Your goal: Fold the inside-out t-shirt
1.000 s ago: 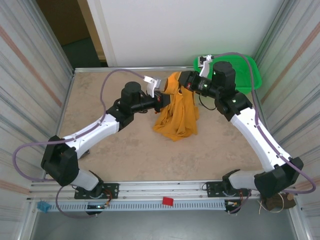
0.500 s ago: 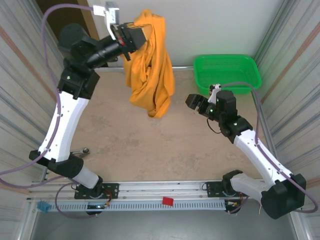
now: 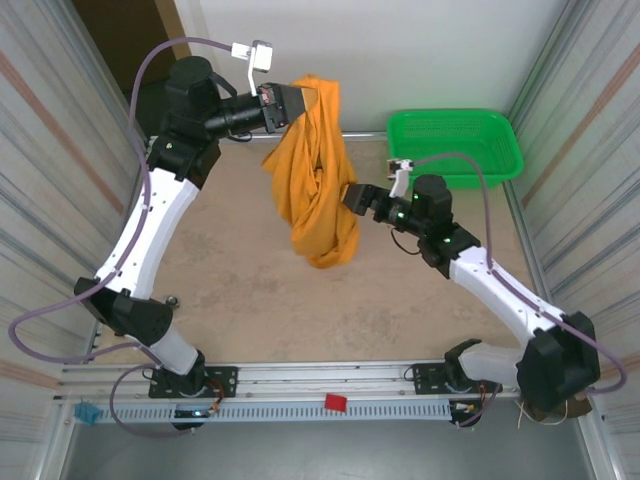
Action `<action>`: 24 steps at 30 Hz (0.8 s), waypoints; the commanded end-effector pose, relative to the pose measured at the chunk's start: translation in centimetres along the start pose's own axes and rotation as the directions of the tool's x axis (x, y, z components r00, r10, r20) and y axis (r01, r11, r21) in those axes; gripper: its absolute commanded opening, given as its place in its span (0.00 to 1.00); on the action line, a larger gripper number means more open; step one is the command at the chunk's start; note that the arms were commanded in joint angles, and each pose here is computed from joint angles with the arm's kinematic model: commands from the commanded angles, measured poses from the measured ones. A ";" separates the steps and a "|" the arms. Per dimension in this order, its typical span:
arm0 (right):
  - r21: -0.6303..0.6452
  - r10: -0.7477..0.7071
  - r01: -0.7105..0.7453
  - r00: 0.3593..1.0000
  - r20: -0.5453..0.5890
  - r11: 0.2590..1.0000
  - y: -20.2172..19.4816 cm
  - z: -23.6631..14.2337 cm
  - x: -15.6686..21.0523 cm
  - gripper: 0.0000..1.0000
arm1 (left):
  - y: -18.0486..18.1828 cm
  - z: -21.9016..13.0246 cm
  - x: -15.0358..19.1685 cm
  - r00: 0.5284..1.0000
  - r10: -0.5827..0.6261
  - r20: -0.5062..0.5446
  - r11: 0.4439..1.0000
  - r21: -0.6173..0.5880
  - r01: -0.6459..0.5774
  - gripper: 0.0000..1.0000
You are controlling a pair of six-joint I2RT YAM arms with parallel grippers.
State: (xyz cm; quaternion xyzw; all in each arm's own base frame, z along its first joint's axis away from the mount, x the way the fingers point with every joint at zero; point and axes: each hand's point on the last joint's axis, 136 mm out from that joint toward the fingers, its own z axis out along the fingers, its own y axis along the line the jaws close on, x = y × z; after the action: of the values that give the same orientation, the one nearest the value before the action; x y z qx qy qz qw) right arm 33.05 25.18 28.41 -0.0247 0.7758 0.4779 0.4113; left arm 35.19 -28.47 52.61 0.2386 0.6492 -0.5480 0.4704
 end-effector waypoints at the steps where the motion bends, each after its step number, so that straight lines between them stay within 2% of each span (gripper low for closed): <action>1: 0.030 -0.026 0.027 0.999 -0.046 0.999 -1.7 2.1 2.3 0.69 | -2.7 -0.9 -2.4 0.996 0.064 0.056 0.997 0.048 -0.066 0.00; 3: 0.081 -0.008 0.014 0.998 -0.069 0.997 -4.3 2.4 3.9 0.50 | -3.1 -1.5 -3.3 0.994 0.077 0.072 0.996 0.041 -0.080 0.00; 5: 0.189 0.029 -0.016 0.997 -0.068 0.982 -8.0 1.8 5.0 0.28 | -3.5 -2.3 -4.4 0.990 0.094 0.106 0.995 0.021 -0.097 0.00; 6: 0.241 0.055 -0.039 0.997 -0.060 0.970 -9.9 1.2 5.4 0.25 | -3.8 -3.0 -5.2 0.986 0.105 0.130 0.994 0.010 -0.107 0.00; 10: 0.436 0.135 -0.108 0.990 -0.032 0.894 -15.8 -1.6 6.9 0.30 | -4.5 -5.2 -7.8 0.966 0.120 0.228 0.993 -0.015 -0.120 0.00; 14: 0.529 0.183 -0.145 0.983 -0.020 0.836 -18.2 -3.2 7.4 0.28 | -5.4 -6.2 -9.3 0.952 0.117 0.285 0.993 -0.004 -0.121 0.00; 17: 0.497 0.179 -0.154 0.984 -0.002 0.854 -16.4 -3.4 5.8 0.29 | -4.2 -5.8 -8.9 0.960 0.082 0.267 0.997 -0.024 -0.078 0.00; 19: 0.441 0.161 -0.152 0.987 0.016 0.884 -13.9 -3.5 4.0 0.36 | -2.4 -5.1 -7.5 0.978 0.029 0.208 0.997 -0.071 -0.014 0.00; 20: 0.406 0.148 -0.145 0.989 0.023 0.903 -12.3 -3.6 2.9 0.42 | -2.1 -4.6 -6.5 0.984 0.021 0.175 0.997 -0.072 -0.009 0.00; 23: 0.307 0.078 -0.089 0.996 0.048 0.948 -6.8 -4.1 -0.1 0.62 | 0.9 -4.2 -3.8 0.993 0.001 0.119 0.975 -0.219 0.025 0.00; 24: 0.274 0.048 -0.060 0.998 0.051 0.960 -4.8 -4.2 -0.9 0.67 | 1.5 -4.1 -3.2 0.993 -0.025 0.115 0.973 -0.224 0.050 0.00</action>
State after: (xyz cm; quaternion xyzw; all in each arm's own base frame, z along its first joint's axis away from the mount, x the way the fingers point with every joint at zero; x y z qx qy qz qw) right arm 33.97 17.41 19.17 0.1071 0.8608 0.3353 0.3676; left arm 36.54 -23.94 56.14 0.1549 0.6563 -0.5230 0.5213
